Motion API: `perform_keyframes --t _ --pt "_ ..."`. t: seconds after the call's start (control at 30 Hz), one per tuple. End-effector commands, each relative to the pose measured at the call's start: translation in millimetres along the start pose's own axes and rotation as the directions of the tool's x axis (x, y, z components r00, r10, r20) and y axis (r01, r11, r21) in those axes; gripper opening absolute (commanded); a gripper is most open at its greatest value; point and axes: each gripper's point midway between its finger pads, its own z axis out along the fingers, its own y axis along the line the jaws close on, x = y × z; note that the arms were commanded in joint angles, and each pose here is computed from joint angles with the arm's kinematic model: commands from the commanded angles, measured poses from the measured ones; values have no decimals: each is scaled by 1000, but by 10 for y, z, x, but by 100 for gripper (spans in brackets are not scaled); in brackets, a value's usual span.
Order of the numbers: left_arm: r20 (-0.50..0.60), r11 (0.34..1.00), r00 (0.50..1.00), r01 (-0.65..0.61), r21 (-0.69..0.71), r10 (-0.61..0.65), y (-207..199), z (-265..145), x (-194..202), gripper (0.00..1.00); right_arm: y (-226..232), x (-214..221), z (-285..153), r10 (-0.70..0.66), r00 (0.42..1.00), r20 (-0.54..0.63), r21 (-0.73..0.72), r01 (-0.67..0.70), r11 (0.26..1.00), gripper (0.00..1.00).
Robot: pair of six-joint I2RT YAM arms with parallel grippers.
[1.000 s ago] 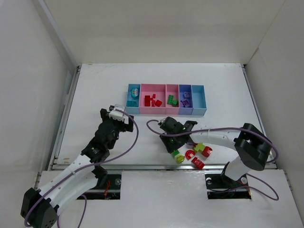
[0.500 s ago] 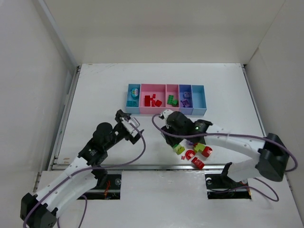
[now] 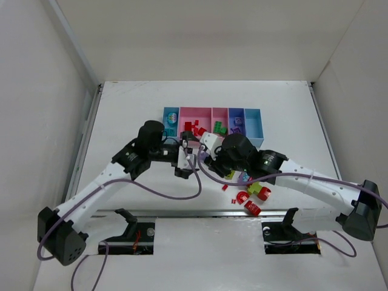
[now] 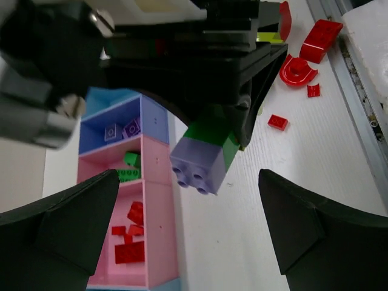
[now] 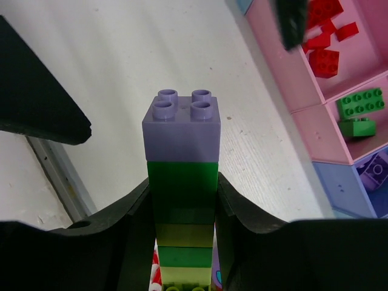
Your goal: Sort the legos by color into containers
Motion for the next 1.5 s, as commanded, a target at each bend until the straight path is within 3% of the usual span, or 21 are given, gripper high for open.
perform_keyframes --t 0.0,0.37,0.53,0.67,0.7,0.77,0.83,0.93,1.03,1.13,1.2,1.27,1.3,1.33,1.47 --pt "83 978 992 -111 174 98 -169 17 -226 98 -63 -330 -159 -80 990 113 18 79 997 0" --pt "84 950 986 -160 268 142 -220 70 -191 83 122 -414 -291 -148 971 187 -45 159 986 0" --pt "84 950 986 -161 267 143 -194 80 -198 73 142 -296 -168 -153 981 122 -55 160 986 0" --pt "86 947 987 -158 279 139 -232 88 -209 59 132 -254 -153 -153 982 110 -49 159 986 0" --pt "86 947 987 -158 279 139 -232 88 -209 49 129 -277 -152 -153 981 119 -46 159 986 0" --pt "95 946 986 -158 282 136 -240 89 -223 41 129 -277 -152 -153 981 119 -46 159 986 0" --pt "96 948 986 -156 277 134 -227 93 -230 39 129 -277 -152 -153 981 119 -46 159 986 0" --pt "96 957 989 -132 259 110 -188 117 -239 24 129 -281 -124 -153 981 119 -46 159 986 0" --pt "90 969 995 -66 240 46 -162 155 -231 0 126 -334 -121 -142 980 139 -41 149 988 0" --pt "74 976 997 -30 216 14 -127 154 -227 0 87 -212 -63 -119 987 112 -12 121 993 0" --pt "47 986 999 -33 166 25 -25 156 -195 0 51 -104 -50 -72 992 103 21 70 997 0" --pt "9 992 996 83 94 -84 69 161 -154 0 4 54 -2 -32 997 68 61 27 998 0" --pt "28 997 997 74 10 -74 271 158 -239 0 39 178 10 11 999 50 55 -14 998 0" --pt "-23 991 993 115 -62 -117 355 158 -93 0 13 263 28 42 999 33 63 -44 997 0" --pt "-2 939 982 182 -293 -191 759 74 -101 0 -30 298 46 152 985 81 65 -157 985 0"
